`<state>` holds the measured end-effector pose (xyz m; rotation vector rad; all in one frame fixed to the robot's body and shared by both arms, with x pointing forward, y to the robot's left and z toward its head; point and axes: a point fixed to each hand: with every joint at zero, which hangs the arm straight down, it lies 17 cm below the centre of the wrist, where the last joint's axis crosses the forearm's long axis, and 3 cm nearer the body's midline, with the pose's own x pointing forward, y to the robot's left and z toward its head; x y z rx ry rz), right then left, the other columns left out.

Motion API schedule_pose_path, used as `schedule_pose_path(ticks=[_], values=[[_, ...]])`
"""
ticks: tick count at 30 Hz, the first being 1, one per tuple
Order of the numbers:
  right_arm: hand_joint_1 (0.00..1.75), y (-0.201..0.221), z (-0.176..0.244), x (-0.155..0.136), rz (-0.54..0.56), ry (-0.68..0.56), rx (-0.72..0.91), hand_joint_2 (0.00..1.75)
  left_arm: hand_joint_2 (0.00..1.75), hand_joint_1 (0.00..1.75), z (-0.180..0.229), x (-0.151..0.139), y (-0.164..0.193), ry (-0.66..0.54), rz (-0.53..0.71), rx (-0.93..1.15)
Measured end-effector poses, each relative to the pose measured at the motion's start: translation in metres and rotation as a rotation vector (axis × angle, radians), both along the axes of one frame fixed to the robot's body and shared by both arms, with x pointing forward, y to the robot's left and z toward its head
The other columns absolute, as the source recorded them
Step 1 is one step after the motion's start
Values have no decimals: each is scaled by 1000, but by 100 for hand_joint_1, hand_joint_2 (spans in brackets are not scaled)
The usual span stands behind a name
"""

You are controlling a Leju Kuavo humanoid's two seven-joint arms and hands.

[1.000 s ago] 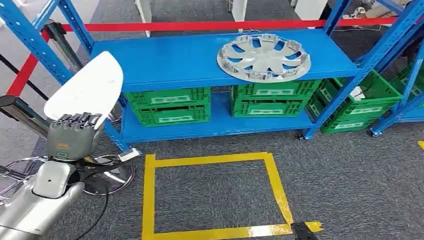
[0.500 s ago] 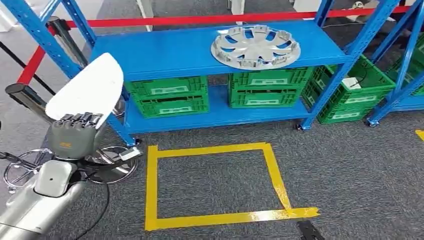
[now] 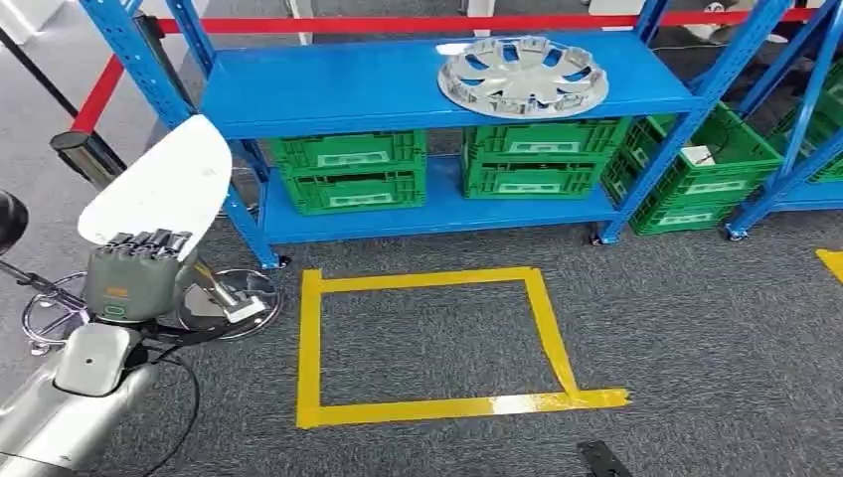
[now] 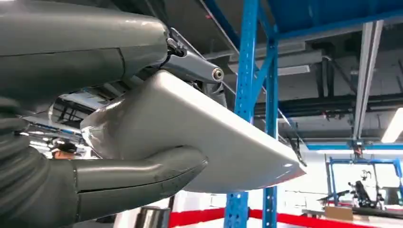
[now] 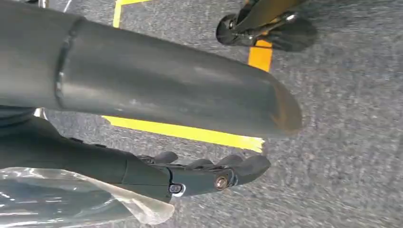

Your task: Take the parts from the cabinet and place them on the table.

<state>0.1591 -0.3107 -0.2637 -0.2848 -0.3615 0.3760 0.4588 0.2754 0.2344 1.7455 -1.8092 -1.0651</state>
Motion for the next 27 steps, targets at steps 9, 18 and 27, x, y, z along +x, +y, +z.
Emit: schedule_pose_path(ticks=[9, 18, 27], values=[[0, 16, -1, -1, 12, 10, 14, 0, 175, 175, 0, 0, 14, 3, 16, 10], [0, 26, 0, 1, 23, 8, 24, 0, 175, 175, 0, 2, 18, 10, -1, 7], [0, 27, 1, 4, 33, -21, 25, 0, 175, 175, -3, 7, -1, 31, -75, -40]])
